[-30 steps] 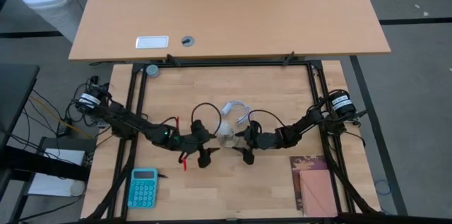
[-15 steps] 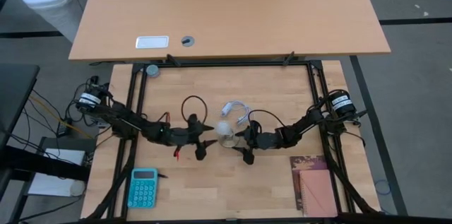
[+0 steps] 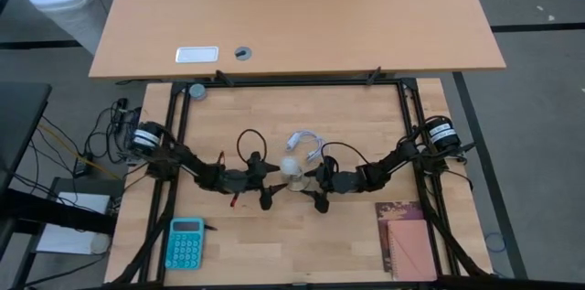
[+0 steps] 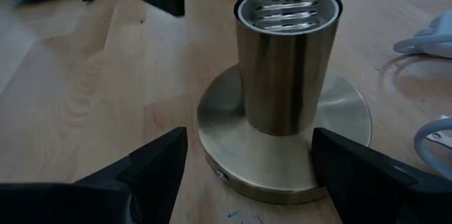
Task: Screw lightbulb
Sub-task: Insert the white lightbulb into the lamp socket
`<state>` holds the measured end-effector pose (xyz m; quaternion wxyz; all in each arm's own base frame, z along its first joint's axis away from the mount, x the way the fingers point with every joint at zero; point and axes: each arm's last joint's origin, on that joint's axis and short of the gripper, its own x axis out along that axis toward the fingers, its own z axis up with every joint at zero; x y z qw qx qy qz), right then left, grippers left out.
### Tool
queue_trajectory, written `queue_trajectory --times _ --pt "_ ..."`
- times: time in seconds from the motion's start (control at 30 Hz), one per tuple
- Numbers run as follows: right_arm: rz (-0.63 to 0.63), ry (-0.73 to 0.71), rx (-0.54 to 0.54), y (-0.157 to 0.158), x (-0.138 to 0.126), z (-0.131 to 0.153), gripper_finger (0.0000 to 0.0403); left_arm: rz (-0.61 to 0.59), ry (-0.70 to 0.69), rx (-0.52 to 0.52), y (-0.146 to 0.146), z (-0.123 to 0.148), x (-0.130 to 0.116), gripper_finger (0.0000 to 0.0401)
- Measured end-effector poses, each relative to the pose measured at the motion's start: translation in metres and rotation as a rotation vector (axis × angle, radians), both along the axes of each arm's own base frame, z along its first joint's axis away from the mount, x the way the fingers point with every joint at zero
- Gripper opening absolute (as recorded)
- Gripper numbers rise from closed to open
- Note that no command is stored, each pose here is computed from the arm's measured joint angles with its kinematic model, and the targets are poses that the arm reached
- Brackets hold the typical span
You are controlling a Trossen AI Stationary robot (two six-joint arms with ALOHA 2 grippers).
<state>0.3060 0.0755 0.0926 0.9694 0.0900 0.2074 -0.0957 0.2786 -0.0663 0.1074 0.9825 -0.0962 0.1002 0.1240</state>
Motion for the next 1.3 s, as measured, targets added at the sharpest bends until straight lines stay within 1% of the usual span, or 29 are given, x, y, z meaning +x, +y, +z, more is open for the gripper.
queue_trajectory --times 0.1,0.23,0.3,0.4,0.63,0.77,0.97,1.2,1.3 --pt "0.000 0.000 0.000 0.000 0.000 0.000 0.0307 0.003 -0.044 0.013 -0.001 -0.002 0.005 0.0294" --pt "-0.001 -0.001 0.002 0.000 0.000 0.000 0.0307 0.026 -0.043 0.020 -0.001 -0.008 0.006 0.0294" --pt "-0.001 0.000 0.002 0.000 0.000 0.000 0.0307 0.046 -0.065 0.018 0.000 -0.006 0.007 0.0294" --pt "-0.001 -0.001 0.002 0.000 0.000 0.000 0.0307 0.073 -0.062 0.032 0.001 -0.006 0.007 0.0294" --pt "0.000 0.001 0.001 0.000 0.000 0.000 0.0307 0.084 -0.100 0.039 0.006 -0.002 0.009 0.0294" --pt "0.000 0.001 0.002 0.000 0.000 0.000 0.0307 0.053 -0.119 0.028 0.008 0.001 0.013 0.0294" --pt "0.000 0.001 0.002 0.000 0.000 0.000 0.0307 0.023 -0.150 0.081 0.006 0.011 0.026 0.0294" --pt "-0.001 0.001 0.002 0.000 0.000 0.000 0.0307 -0.024 -0.105 0.102 0.003 0.011 0.034 0.0291" --pt "-0.001 0.001 0.002 0.000 0.000 0.000 0.0307 -0.023 -0.088 0.106 0.004 0.011 0.036 0.0285"
